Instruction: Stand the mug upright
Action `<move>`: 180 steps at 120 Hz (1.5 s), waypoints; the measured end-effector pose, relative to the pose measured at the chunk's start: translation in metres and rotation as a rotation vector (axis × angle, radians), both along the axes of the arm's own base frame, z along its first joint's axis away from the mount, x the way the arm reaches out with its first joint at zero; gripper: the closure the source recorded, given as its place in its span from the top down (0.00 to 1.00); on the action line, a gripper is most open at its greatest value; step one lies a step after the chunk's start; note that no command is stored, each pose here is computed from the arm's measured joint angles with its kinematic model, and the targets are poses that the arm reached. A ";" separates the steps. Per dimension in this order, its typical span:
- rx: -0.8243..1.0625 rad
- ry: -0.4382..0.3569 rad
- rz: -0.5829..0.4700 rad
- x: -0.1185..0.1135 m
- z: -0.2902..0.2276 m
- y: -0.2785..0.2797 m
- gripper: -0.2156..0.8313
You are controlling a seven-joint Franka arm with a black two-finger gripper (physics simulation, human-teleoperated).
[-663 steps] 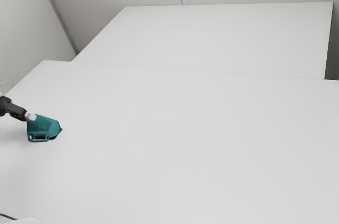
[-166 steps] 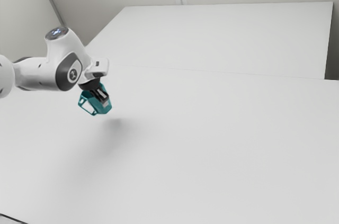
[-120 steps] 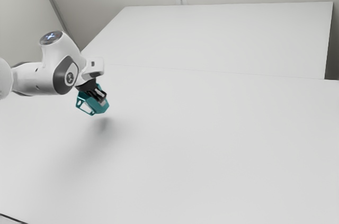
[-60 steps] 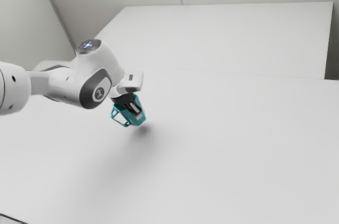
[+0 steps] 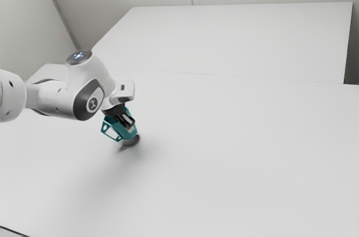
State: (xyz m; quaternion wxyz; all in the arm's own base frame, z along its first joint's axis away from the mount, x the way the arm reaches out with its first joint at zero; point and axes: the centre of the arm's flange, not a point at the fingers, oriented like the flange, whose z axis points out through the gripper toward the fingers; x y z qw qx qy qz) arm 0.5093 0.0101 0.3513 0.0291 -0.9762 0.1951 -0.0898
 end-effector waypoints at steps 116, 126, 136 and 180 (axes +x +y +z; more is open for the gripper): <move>-0.007 0.010 0.022 0.004 -0.014 0.010 0.55; -0.006 0.007 0.021 0.005 -0.012 0.011 0.63; -0.005 0.003 0.020 0.006 -0.009 0.011 0.68; 0.009 -0.051 -0.035 0.010 0.030 -0.016 0.77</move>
